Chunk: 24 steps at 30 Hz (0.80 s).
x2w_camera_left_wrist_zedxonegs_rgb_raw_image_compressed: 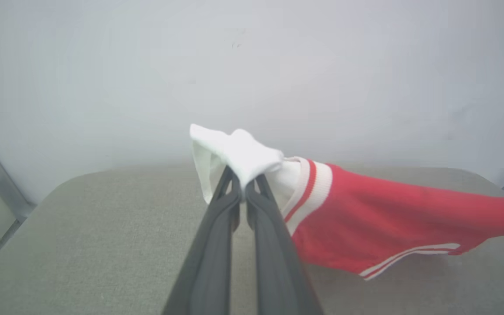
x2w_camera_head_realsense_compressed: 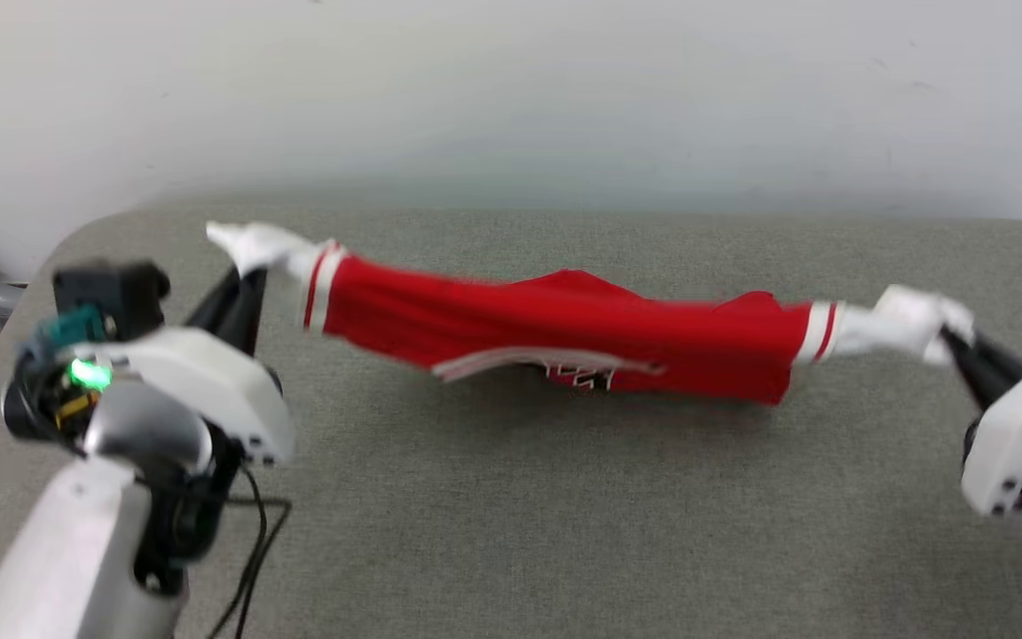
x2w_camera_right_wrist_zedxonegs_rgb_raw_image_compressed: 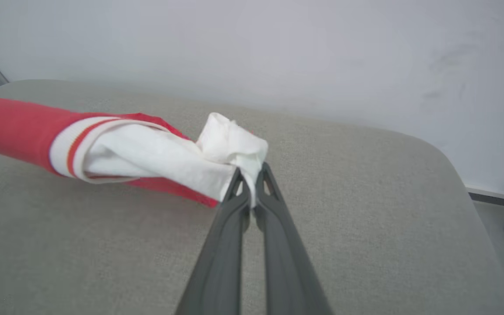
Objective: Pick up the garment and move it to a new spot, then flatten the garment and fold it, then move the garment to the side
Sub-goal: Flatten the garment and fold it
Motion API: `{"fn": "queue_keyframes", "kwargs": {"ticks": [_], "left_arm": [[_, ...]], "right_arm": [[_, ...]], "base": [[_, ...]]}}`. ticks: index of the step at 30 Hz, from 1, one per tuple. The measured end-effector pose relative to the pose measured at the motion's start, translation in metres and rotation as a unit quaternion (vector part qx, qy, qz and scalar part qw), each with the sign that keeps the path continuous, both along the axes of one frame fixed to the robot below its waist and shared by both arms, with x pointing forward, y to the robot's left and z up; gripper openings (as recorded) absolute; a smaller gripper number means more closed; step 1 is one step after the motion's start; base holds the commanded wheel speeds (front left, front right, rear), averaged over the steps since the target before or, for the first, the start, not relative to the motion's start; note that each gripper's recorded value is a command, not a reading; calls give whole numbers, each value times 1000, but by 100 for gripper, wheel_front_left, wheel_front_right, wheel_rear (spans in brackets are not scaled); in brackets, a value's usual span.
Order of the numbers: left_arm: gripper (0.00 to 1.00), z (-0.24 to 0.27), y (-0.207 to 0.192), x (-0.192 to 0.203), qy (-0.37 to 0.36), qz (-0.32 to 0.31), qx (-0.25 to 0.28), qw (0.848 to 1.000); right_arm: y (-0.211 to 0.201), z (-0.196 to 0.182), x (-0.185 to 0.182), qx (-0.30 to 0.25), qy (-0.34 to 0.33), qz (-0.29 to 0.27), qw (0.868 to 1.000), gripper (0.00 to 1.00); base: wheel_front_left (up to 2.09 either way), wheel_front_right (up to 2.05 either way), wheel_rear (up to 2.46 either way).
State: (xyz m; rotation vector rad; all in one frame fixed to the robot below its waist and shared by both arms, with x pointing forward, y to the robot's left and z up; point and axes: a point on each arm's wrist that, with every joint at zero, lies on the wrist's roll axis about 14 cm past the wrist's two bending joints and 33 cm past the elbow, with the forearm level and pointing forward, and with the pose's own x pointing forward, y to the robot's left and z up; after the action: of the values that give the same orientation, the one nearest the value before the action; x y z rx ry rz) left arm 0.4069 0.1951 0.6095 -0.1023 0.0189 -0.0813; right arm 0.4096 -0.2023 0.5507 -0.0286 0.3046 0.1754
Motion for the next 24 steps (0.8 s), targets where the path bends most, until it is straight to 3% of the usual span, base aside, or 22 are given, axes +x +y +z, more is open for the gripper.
{"fn": "queue_keyframes", "kwargs": {"ticks": [1, 12, 20, 24], "left_arm": [[0, 17, -2, 11, -19, -8, 2, 1000], [0, 73, -7, 97, -69, -29, 21, 997], [0, 113, 1, 169, -132, -14, 41, 990], [0, 123, 0, 200, -156, -11, 26, 987]], "right_arm": [[-4, 24, 11, 0, -37, -11, 999, 0], [-12, 105, 87, -11, -141, -32, 989, 0], [-13, 148, 155, -11, -202, -35, 979, 0], [-20, 162, 186, -16, -226, -44, 973, 0]], "base": [[0, 0, 0], [0, 0, 0], [0, 0, 0], [0, 0, 0]]}}
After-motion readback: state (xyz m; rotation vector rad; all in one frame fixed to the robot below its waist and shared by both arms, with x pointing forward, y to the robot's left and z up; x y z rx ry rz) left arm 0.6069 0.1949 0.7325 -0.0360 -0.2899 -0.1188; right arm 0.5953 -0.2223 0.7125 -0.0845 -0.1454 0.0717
